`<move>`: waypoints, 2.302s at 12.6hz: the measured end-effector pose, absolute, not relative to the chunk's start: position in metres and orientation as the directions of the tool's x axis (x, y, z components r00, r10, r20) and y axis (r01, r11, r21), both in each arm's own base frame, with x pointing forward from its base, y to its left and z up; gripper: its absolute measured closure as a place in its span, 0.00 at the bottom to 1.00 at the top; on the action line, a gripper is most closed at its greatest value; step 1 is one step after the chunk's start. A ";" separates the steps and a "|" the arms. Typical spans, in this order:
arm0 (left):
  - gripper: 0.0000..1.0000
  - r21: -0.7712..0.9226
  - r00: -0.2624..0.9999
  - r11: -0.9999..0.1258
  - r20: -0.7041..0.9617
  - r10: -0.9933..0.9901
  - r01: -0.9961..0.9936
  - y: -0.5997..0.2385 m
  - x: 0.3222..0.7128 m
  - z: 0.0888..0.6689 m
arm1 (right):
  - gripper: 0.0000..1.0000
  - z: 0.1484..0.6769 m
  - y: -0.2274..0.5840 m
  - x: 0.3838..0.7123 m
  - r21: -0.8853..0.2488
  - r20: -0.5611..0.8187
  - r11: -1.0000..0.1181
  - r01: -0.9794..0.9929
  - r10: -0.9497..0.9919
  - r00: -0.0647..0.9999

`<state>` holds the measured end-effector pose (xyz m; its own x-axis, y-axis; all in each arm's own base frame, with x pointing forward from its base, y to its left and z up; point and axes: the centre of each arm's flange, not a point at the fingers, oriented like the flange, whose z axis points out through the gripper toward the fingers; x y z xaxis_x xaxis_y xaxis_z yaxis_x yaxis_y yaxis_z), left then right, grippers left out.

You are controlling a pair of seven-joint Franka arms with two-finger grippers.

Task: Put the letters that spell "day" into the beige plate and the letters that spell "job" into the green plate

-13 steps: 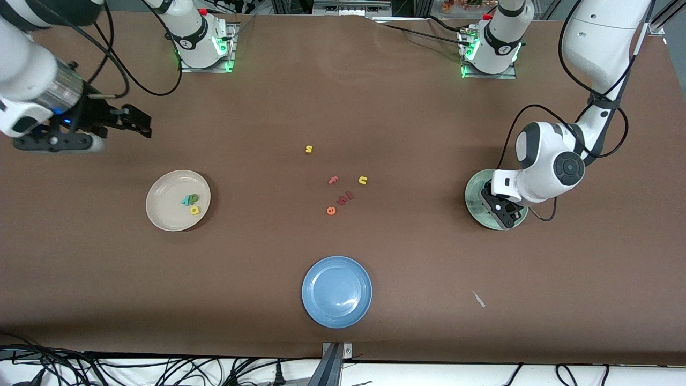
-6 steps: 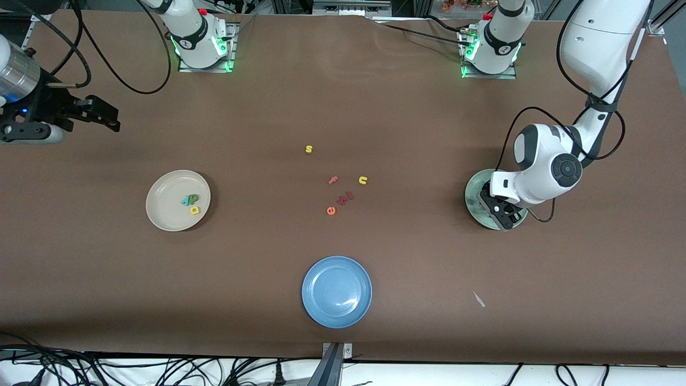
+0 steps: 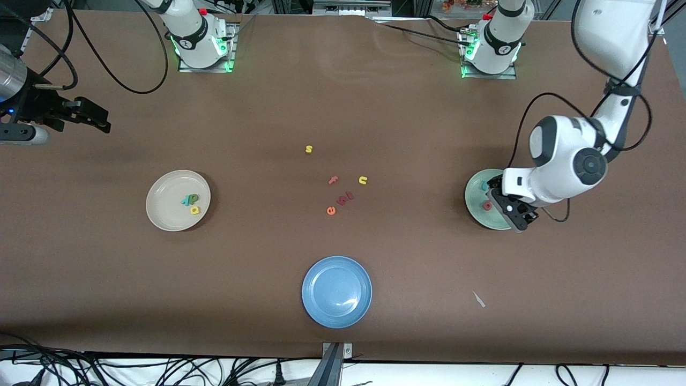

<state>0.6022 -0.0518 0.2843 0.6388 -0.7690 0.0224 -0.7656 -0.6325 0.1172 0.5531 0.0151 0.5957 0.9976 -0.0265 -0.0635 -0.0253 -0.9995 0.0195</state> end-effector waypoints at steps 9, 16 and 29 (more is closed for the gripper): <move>0.00 0.156 0.891 -0.892 -0.105 -0.442 -0.424 -0.055 0.598 0.459 | 0.00 0.592 0.004 0.555 0.021 -0.070 -0.999 -0.046 -0.047 0.996; 0.00 0.048 0.990 -0.995 -0.108 -0.089 -0.084 -0.067 0.574 0.527 | 0.00 0.587 0.008 0.557 0.022 -0.080 -0.999 -0.038 -0.040 0.996; 0.00 0.021 0.993 -0.994 -0.046 0.110 0.111 -0.022 0.547 0.620 | 0.00 0.586 0.005 0.557 0.022 -0.083 -0.999 -0.044 -0.045 0.996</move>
<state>0.5471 -0.0225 0.6201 0.9929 0.1097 -0.0463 0.1107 -0.9936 0.0208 0.5572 0.0052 0.5858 0.9955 -0.0453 -0.0830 -0.0436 -0.9988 0.0224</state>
